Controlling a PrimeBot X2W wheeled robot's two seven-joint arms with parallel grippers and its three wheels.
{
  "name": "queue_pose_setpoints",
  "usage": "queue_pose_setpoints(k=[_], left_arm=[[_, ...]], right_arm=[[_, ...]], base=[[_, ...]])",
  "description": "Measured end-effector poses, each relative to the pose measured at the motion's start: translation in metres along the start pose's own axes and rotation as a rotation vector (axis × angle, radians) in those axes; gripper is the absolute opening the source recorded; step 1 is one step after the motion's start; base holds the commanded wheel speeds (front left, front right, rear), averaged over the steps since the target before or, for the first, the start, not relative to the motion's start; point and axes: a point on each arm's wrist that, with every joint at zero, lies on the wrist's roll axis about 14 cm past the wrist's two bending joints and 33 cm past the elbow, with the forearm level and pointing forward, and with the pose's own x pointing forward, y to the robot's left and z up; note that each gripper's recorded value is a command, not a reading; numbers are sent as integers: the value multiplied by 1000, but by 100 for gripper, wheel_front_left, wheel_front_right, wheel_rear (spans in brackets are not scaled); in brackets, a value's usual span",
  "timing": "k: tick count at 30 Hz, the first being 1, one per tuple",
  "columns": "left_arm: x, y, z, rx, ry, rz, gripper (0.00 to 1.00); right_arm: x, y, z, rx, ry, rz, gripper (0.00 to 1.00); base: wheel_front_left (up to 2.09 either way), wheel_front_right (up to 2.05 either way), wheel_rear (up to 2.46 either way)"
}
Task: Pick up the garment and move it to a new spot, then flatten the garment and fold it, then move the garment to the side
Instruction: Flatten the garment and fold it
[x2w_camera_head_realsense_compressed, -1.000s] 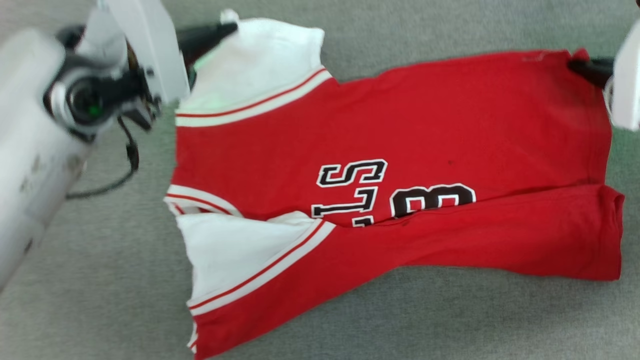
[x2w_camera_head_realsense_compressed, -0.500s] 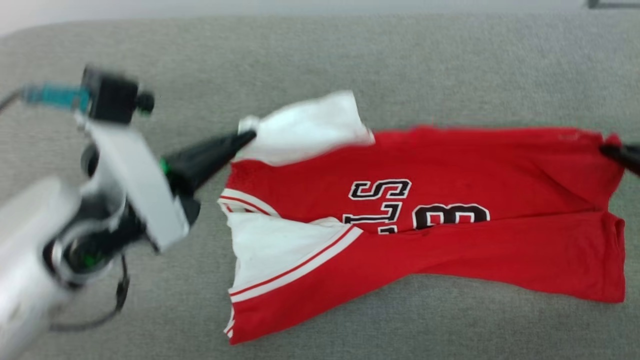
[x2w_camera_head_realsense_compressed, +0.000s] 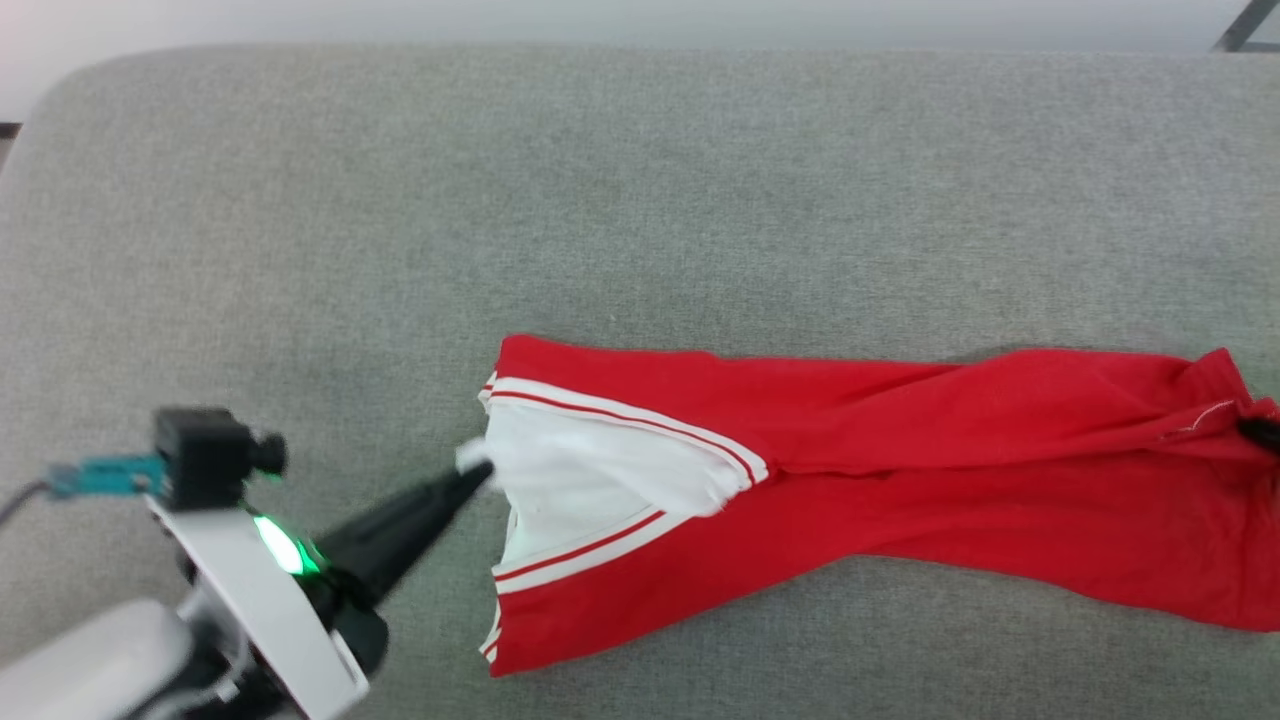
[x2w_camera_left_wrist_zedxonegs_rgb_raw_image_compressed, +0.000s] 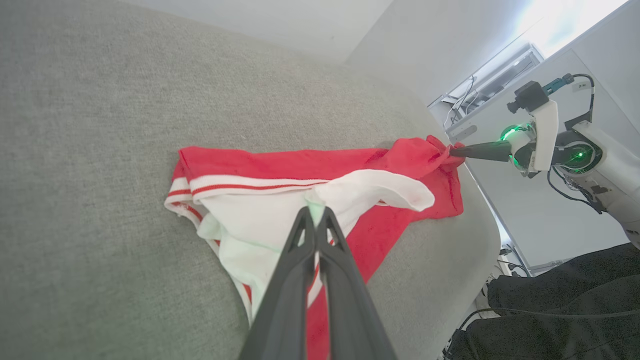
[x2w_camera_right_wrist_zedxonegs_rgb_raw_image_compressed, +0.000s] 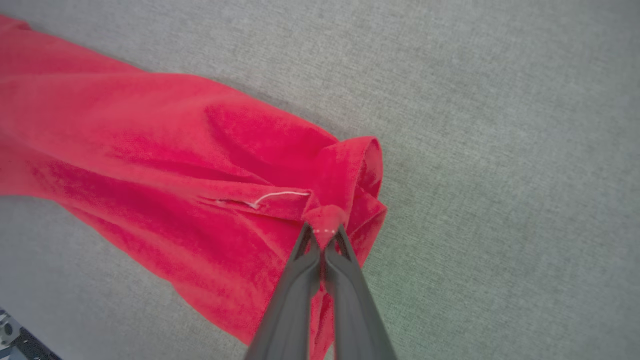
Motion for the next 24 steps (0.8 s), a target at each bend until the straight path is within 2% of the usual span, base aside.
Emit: queue_pose_setpoints(k=[10, 15, 21, 22, 23, 24], left_arm=[[16, 10, -55, -113, 92, 33, 0], [22, 29, -71, -125, 118, 86, 0], [29, 33, -81, -134, 143, 97, 0], [29, 34, -82, -133, 146, 99, 7], [29, 33, -82, -133, 143, 98, 25], [30, 33, -80, -130, 131, 99, 47]], right_arm=[[25, 13, -34, 86, 76, 35, 0], [36, 11, -39, 110, 84, 24, 0], [42, 10, -40, 125, 81, 18, 0], [42, 11, -40, 124, 81, 17, 0], [42, 11, -39, 123, 75, 16, 0], [42, 11, -37, 124, 64, 15, 27]], base=[[0, 0, 0], [0, 0, 0], [0, 0, 0], [0, 0, 0], [0, 0, 0], [0, 0, 0]])
